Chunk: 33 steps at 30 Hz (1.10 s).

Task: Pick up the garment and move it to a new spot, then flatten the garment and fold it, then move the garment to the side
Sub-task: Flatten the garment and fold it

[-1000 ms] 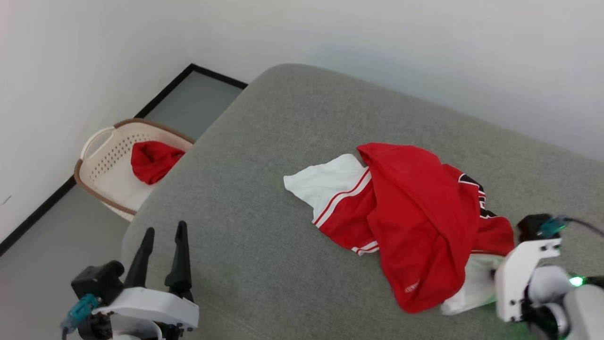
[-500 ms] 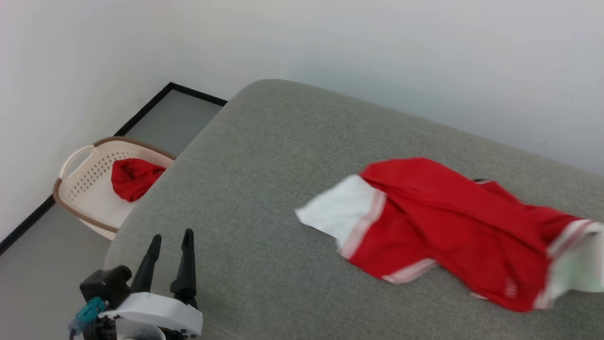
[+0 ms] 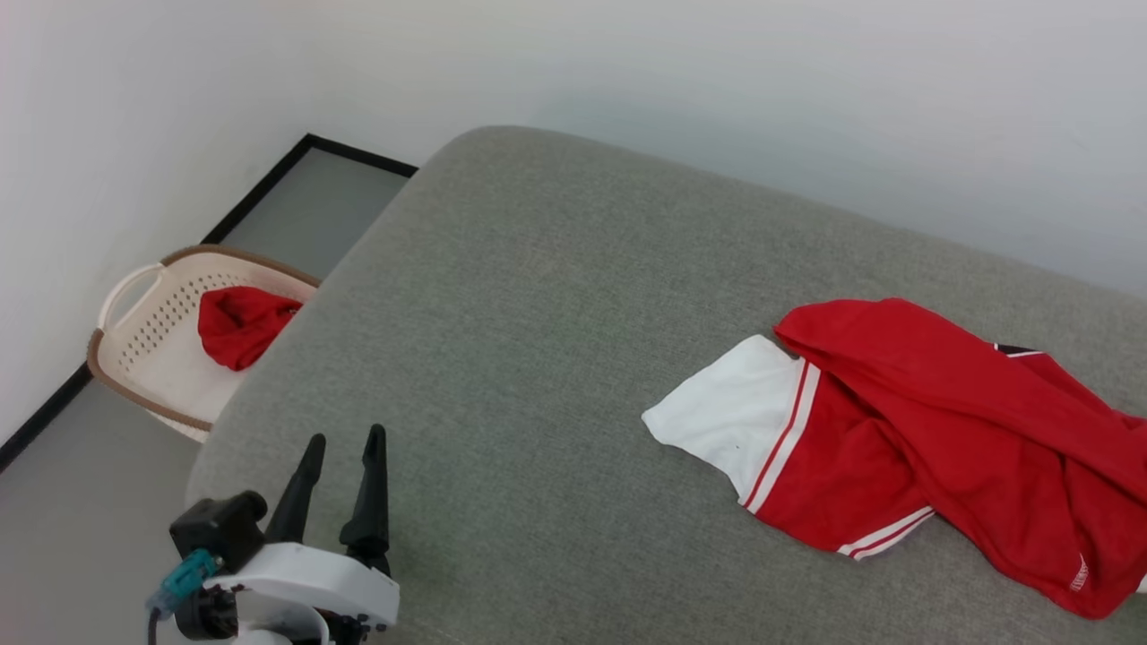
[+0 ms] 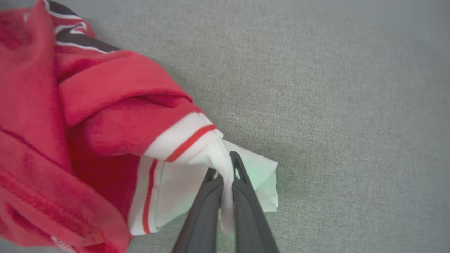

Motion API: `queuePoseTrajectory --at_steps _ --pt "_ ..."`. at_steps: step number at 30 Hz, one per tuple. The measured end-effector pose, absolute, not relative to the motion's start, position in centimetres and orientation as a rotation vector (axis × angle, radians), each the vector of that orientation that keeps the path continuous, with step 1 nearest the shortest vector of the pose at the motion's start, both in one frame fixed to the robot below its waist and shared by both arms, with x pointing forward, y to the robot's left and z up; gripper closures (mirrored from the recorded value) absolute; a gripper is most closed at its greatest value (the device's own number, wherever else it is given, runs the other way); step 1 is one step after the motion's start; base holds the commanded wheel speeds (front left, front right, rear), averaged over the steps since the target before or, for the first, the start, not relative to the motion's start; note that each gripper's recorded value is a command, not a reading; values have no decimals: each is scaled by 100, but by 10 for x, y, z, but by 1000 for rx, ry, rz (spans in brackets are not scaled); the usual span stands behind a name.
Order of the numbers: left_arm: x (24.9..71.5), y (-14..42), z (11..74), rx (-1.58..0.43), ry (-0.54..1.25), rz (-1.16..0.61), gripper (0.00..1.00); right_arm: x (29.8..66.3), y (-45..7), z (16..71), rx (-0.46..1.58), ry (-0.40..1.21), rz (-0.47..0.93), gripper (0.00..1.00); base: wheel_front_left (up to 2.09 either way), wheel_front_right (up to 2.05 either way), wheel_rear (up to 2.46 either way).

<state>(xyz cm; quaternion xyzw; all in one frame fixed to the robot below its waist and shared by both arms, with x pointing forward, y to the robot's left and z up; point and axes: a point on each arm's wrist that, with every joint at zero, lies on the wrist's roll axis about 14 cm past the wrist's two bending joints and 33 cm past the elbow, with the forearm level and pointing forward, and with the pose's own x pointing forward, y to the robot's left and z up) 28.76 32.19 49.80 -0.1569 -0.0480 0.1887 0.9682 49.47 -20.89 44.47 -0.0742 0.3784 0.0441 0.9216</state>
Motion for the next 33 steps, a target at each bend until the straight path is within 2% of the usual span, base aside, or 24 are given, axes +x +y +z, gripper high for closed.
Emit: queuePoseTrajectory --at_steps 1,2,3,10,17,26,29,33 --pt "289 322 497 -315 -93 380 0 493 -209 439 -147 785 88 82 0 0 0" --pt "290 321 496 -314 -89 379 0 492 -209 435 -145 786 88 25 0 0 0" --pt "291 321 496 -314 -88 378 0 493 -207 434 -144 779 90 0 0 0 0" --pt "301 322 502 -284 -99 359 0 505 -197 461 -138 651 125 0 0 0 0" --pt "314 317 511 -266 -122 322 0 505 -185 508 -124 428 174 0 0 0 0" --pt "331 303 517 -230 -129 263 0 466 -170 540 -66 117 207 0 0 0 0" --pt "339 295 518 -216 -129 231 0 448 -171 536 -60 62 190 0 0 0 0" --pt "346 288 519 -218 -129 212 0 429 -170 522 -40 65 178 0 0 0 0"
